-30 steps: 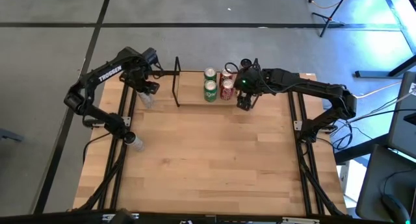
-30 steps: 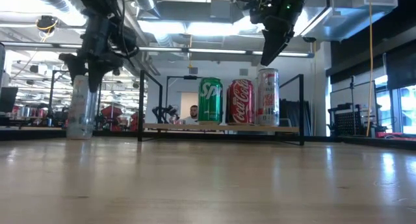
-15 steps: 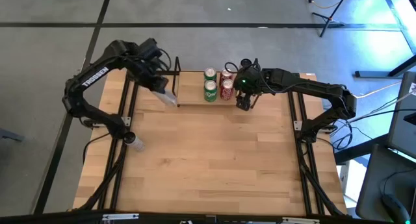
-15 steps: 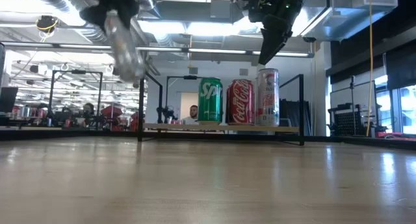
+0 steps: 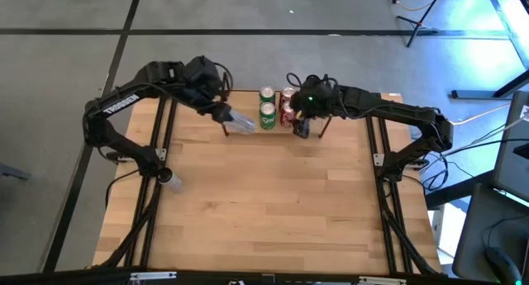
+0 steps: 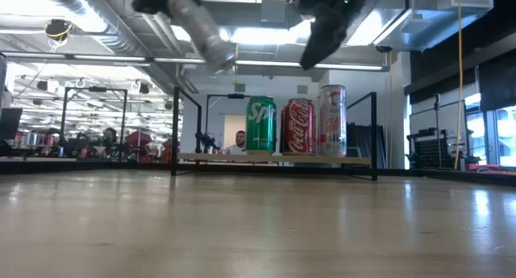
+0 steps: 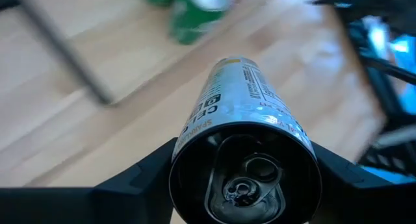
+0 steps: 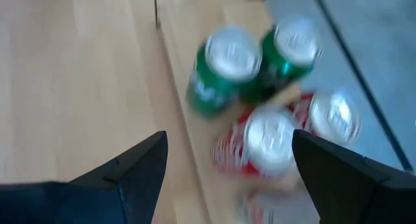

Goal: Place canned beverage on shelf
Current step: Put the white yellow soda can on the shelf, then put the white yellow soda can on the shelf aligned with the other white yellow soda can

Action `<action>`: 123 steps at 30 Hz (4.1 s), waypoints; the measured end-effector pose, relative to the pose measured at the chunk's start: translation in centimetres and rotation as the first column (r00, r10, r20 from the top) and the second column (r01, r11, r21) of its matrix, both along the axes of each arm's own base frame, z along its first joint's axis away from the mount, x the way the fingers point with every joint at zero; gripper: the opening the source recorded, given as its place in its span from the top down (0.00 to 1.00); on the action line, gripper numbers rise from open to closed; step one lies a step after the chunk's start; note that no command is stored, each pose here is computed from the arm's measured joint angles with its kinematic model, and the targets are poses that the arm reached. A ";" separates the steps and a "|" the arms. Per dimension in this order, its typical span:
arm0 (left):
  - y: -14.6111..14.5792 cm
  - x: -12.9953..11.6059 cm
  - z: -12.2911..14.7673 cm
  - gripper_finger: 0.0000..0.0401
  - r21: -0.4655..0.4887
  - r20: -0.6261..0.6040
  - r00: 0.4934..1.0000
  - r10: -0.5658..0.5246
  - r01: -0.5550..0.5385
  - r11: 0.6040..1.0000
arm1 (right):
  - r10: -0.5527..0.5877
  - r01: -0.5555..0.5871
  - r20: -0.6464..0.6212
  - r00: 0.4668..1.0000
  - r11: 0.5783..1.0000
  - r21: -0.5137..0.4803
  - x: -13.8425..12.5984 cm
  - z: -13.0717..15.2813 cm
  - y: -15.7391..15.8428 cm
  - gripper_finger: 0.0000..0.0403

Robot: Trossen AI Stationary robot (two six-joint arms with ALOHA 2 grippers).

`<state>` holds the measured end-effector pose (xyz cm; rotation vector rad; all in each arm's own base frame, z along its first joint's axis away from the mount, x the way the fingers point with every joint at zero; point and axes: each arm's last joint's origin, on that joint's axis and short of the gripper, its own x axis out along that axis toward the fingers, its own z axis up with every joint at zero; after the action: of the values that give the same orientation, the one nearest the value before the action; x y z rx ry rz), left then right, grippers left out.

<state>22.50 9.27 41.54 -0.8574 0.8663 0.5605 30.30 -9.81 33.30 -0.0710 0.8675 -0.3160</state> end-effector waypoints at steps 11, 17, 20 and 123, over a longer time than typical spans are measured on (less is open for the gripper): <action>0.2 3.2 -0.3 0.42 0.040 0.113 0.990 -0.085 0.081 0.996 | 0.028 -0.001 0.313 0.949 0.996 -0.085 2.8 1.7 -0.8 0.22; 0.7 3.8 -0.4 0.42 0.089 0.127 0.990 -0.060 0.049 0.995 | 0.035 -0.033 0.279 0.960 0.999 -0.013 4.0 -0.1 -1.0 0.23; 0.8 3.8 -0.4 0.42 0.115 0.123 0.992 -0.032 0.018 0.993 | 0.028 -0.034 0.274 0.961 0.999 0.017 4.4 -0.6 -1.0 0.23; 3.7 2.6 -1.5 0.13 0.215 -0.014 0.997 -0.075 0.076 0.974 | -0.126 0.126 -0.005 0.992 0.992 0.009 1.5 -1.8 -1.5 0.22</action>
<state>25.11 12.97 40.03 -0.6236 0.8233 0.5787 31.82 -11.33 31.47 -0.0077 0.8795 -0.4303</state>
